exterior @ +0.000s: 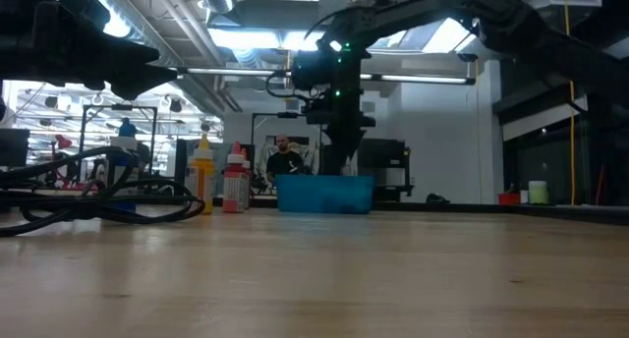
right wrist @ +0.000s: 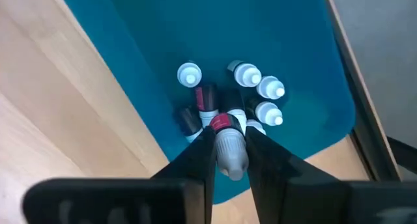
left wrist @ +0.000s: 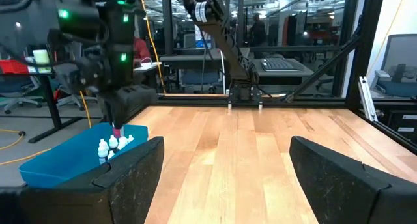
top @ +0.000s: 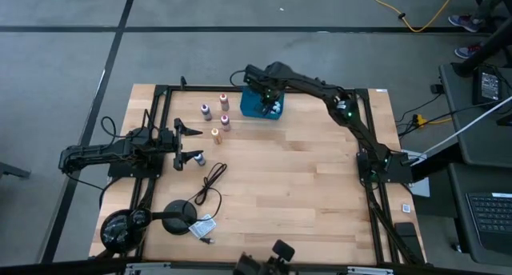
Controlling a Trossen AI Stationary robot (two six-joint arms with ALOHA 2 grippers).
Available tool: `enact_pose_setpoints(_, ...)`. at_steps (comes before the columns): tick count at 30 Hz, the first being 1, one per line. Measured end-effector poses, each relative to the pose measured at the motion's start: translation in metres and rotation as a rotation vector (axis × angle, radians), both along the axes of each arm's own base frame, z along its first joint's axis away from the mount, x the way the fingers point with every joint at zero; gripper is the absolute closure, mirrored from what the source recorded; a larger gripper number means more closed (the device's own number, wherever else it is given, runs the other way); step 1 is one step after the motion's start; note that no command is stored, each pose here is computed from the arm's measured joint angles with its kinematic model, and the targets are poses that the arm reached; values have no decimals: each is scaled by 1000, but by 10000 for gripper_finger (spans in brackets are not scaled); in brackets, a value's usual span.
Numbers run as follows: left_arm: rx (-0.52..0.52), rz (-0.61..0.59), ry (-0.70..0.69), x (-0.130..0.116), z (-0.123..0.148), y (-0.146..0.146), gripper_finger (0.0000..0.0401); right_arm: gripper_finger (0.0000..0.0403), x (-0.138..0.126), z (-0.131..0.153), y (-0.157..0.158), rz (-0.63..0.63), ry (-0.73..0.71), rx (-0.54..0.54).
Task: Pick & Place food coloring
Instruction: Put the small red food coloring bottle into the blue container
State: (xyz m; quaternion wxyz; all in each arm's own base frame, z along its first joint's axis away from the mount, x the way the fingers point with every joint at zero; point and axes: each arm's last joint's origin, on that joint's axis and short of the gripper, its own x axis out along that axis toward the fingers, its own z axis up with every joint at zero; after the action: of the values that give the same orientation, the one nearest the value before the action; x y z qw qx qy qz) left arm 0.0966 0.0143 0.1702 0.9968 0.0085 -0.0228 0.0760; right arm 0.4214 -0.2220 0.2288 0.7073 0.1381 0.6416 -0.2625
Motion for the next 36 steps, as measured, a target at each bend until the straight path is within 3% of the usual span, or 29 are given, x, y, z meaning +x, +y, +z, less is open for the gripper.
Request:
enact_pose_setpoints(19, 0, 0, 0, 0, 0, 0, 74, 330, 6, -44, -12, 10, 13, 33)
enact_pose_setpoints(36, 0, 0, 0, 0, 0, 0, 73, 318, 6, -54, -11, 34, 2, 75)
